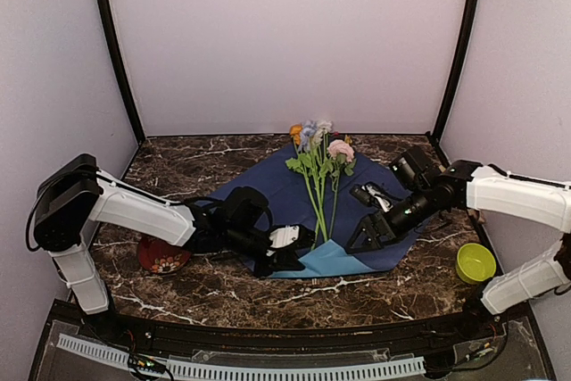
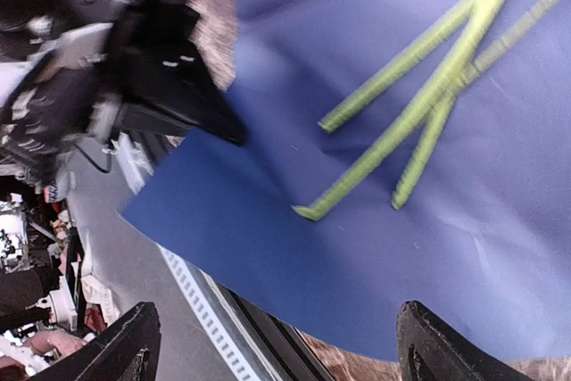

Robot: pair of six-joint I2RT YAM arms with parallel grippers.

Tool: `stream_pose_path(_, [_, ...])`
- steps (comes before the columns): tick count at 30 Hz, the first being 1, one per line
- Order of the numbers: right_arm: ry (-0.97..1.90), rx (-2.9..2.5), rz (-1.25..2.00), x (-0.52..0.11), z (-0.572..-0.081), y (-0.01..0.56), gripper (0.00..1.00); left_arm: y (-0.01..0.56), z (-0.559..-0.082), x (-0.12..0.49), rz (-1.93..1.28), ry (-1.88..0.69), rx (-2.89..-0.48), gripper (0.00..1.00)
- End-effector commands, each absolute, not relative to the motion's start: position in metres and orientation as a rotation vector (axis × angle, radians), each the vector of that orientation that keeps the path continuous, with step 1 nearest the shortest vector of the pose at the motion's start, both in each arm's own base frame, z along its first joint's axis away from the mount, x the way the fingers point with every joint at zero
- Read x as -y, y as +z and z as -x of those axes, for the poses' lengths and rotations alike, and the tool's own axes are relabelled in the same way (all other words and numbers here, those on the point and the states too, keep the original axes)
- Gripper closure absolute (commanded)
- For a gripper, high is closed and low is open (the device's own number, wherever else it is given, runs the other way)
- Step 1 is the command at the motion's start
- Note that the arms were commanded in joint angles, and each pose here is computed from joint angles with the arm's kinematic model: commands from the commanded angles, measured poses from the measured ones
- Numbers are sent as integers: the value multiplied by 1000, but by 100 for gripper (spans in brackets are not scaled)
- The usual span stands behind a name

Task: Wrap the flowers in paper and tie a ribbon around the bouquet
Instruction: Fold the flattened wrapping paper at the center of the board.

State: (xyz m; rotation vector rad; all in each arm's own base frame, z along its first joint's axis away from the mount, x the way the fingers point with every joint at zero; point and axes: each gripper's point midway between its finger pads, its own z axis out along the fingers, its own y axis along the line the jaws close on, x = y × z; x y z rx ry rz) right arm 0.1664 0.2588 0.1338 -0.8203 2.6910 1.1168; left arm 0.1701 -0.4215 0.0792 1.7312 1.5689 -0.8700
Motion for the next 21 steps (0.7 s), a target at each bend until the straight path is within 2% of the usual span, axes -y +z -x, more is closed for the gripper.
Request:
stream_pose_path(1, [1292, -2483, 864, -274, -165, 157, 7, 87, -176, 424, -1710, -925, -1563, 100])
stream_pose_path(7, [1160, -2509, 822, -271, -184, 127, 6, 80, -184, 420, -1701, -921, -1591, 100])
stream_pose_path(14, [1255, -2432, 879, -278, -175, 128, 11, 80, -191, 418, -1693, -948, -1615, 100])
stream_pose_path(17, [1175, -2479, 853, -271, -179, 112, 18, 79, -193, 418, -1691, -948, -1620, 100])
stream_pose_path(21, [1233, -2519, 847, -276, -176, 95, 28, 78, -198, 418, -1680, -951, -1632, 100])
